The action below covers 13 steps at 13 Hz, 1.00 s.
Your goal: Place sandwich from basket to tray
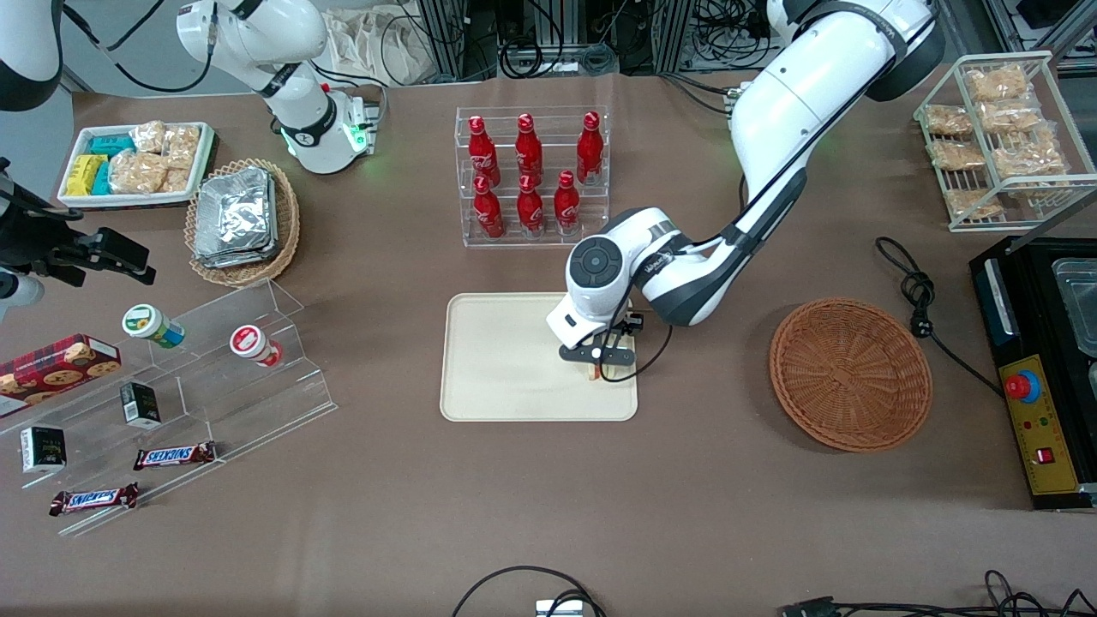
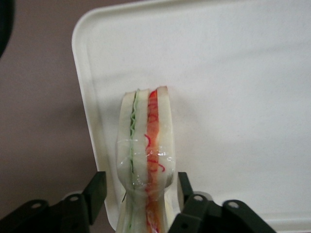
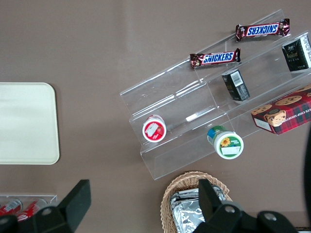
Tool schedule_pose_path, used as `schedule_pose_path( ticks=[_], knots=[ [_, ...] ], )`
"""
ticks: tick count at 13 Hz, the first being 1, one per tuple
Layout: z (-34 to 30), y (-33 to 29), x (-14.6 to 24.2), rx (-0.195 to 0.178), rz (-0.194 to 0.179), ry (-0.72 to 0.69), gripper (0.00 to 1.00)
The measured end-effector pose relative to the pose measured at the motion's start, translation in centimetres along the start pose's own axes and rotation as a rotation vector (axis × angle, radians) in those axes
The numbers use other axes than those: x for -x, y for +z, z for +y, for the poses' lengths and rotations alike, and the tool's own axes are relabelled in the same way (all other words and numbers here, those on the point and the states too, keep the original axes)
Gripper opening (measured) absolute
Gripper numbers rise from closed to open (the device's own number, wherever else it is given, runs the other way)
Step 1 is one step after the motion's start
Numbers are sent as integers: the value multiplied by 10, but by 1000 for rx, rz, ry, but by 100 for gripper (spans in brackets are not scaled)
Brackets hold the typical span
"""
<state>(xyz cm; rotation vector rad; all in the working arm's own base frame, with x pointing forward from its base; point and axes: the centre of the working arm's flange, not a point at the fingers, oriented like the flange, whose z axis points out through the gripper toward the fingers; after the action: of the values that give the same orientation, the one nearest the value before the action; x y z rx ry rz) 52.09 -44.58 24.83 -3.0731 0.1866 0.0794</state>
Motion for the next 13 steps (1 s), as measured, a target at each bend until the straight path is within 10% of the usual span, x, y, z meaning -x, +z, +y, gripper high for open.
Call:
schedule_pose_path(
  ticks=[3, 8, 13],
  knots=[
    [-20, -63, -11, 8, 39, -65, 100],
    [-139, -171, -37, -31, 89, -178, 100],
    [-281, -210, -48, -13, 19, -103, 100]
  ],
)
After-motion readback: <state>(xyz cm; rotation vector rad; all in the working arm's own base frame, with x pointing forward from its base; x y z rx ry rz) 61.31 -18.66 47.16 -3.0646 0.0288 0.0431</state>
